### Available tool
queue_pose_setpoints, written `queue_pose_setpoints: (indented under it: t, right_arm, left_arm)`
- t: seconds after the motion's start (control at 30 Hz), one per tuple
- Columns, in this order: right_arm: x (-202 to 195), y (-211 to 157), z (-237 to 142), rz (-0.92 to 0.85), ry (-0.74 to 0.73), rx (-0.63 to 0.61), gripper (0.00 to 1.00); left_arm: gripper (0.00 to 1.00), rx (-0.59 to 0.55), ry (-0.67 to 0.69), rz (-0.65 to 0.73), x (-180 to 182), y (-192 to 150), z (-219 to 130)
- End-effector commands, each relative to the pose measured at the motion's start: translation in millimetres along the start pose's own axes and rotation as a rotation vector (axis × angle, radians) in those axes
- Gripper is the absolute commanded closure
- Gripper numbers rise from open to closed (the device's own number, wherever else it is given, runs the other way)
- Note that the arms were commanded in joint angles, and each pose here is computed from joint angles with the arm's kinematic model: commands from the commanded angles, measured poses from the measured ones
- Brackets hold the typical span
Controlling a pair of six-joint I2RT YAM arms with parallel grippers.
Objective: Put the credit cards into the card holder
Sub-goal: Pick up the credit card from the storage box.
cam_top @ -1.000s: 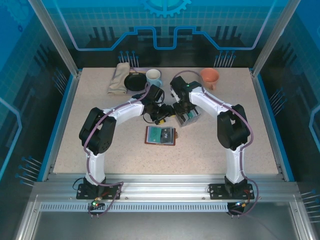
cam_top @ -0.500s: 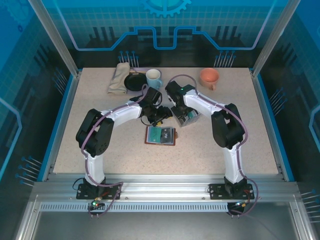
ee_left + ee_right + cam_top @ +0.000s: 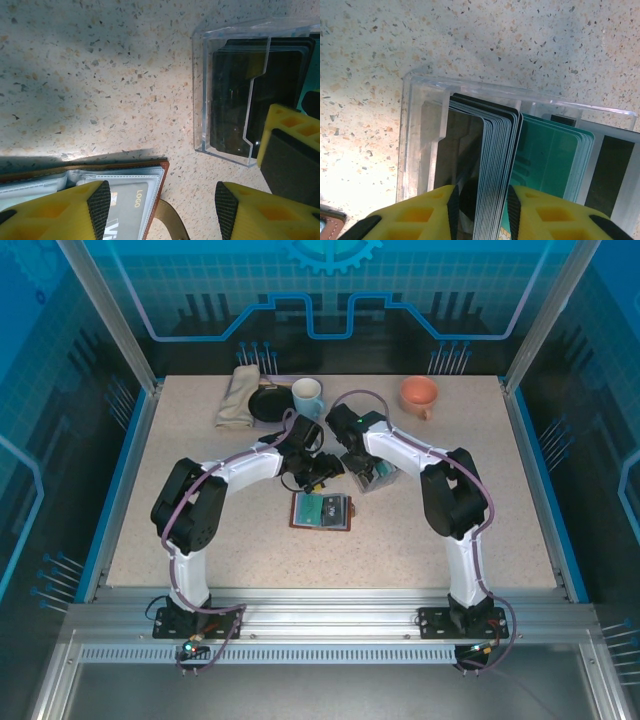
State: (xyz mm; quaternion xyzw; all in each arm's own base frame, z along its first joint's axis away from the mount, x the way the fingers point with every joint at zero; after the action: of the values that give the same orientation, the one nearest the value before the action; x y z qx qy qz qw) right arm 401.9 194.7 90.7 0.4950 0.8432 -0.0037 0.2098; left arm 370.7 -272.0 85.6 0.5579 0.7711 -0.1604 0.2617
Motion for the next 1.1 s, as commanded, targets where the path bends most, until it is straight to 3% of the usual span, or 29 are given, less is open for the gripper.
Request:
queue_pose_setpoints:
  t: [0.0,0.4,0.67,0.9,1.07]
  right_arm:
    - [-8.9,0.0,-18.0,0.017,-0.018,-0.032,0.67]
    - [-10.1,-4.1,-20.6,0.027,0.002,-0.026,0.83]
    - [-7.5,-6.5,-22.4,0.073,0.089,-0.027,1.00]
    - [-11.3,-7.2,-41.8,0.134,0.164,-0.057,1.00]
    - [-20.3,-9.1,-75.0,0.242,0.282,-0.134,1.00]
  left_arm:
    - [0.39,-0.021,-0.017,-0.005,-4.4,1.5,-12.5]
    - [0.39,-0.015,-0.018,0.000,-4.8,0.3,-12.4]
    - [0.39,-0.006,-0.014,-0.004,-2.7,-0.8,-10.5]
    - [0.39,-0.015,-0.030,0.010,-5.5,-0.1,-14.6]
    - [0.37,-0.037,-0.132,0.015,-12.0,4.5,-32.1]
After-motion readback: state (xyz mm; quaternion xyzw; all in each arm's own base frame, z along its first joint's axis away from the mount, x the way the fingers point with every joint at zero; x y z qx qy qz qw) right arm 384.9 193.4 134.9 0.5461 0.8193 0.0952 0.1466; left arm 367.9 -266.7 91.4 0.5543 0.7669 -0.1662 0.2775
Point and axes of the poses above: each hand's point on the last joint's axis, 136 mm out from that joint toward the fingers, its own z axis out along the fingers, its own x axis along the line the jaws close on, y = z × x, the point moved 2 cm from there along -z, back along the fingers, and after that the axes turned 3 degrees about z, right-handed, at the moved point
